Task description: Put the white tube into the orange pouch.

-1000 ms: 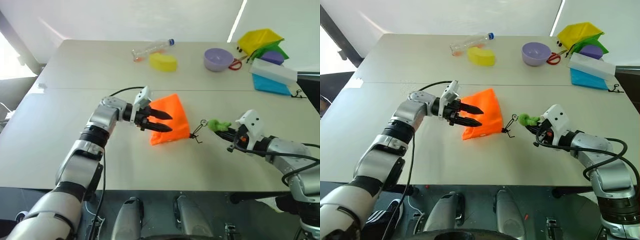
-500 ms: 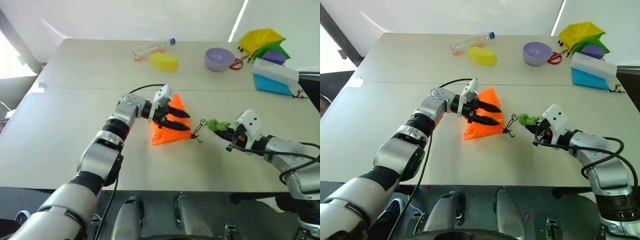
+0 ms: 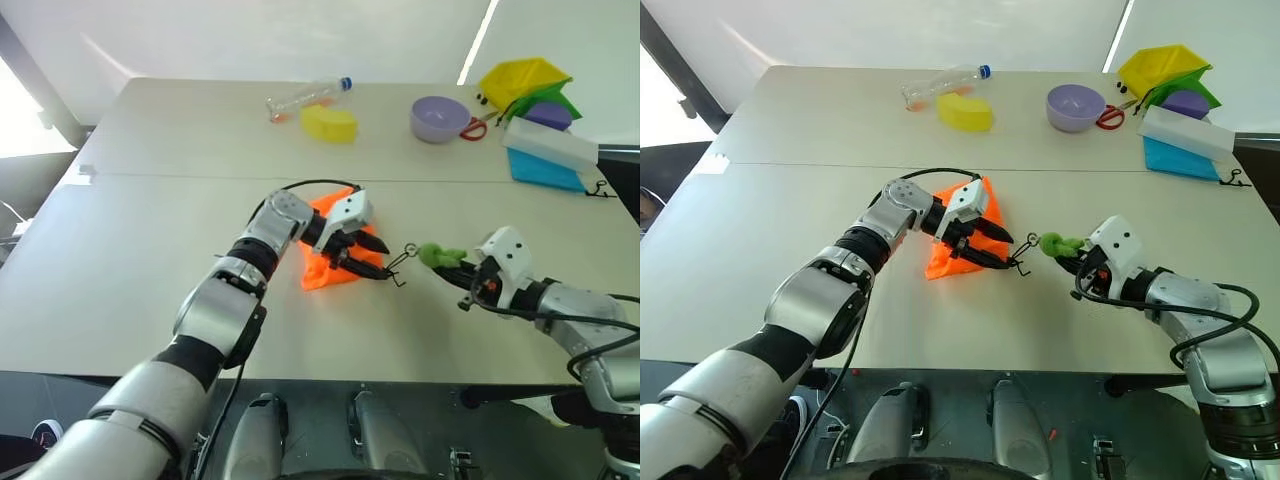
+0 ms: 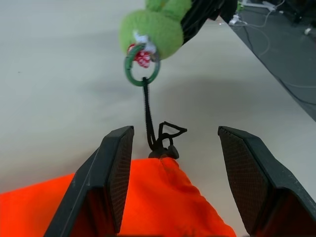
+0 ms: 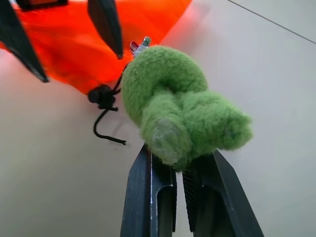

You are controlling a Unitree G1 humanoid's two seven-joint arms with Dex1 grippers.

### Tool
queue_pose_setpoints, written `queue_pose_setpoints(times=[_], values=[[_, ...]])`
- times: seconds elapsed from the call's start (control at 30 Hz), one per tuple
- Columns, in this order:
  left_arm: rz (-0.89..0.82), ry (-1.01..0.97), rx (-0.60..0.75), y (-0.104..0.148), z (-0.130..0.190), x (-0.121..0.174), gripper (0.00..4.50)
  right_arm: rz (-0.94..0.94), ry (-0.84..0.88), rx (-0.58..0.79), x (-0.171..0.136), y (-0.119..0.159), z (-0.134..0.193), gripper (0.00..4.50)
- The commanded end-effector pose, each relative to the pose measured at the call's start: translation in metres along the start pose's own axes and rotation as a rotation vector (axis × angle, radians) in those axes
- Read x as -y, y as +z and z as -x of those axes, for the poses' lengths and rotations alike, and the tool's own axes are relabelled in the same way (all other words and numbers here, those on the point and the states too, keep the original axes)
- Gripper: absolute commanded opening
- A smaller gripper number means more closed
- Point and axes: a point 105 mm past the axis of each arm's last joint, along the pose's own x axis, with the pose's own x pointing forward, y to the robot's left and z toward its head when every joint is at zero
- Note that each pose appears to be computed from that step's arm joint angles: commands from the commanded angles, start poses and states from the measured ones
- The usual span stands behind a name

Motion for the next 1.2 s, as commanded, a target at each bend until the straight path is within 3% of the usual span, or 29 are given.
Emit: queue_pose_setpoints(times=[0.03, 0.63, 0.73, 0.83, 1.2], values=[[-0.047, 0.015, -0.016, 0.009, 0.000, -0.005, 2.89, 0.067, -0.018, 0.058, 0.004, 0.018, 0.010, 0.04], [-0.009, 0.022, -0.039, 0.000, -0.013, -0.003, 2.89, 0.078, -0.013, 0.075, 0.001, 0.021, 0.011, 0.04], [-0.017, 0.023, -0.053, -0.003, -0.014, -0.002, 2.11, 0.079, -0.015, 0.075, 0.001, 0.020, 0.011, 0.04], [-0.033, 0.032, -0.076, -0.006, -0.014, -0.003, 0.61, 0.079, -0.014, 0.078, 0.001, 0.021, 0.010, 0.04], [-0.034, 0.034, -0.072, -0.003, -0.013, -0.004, 0.61, 0.086, -0.017, 0.077, 0.003, 0.022, 0.009, 0.04]])
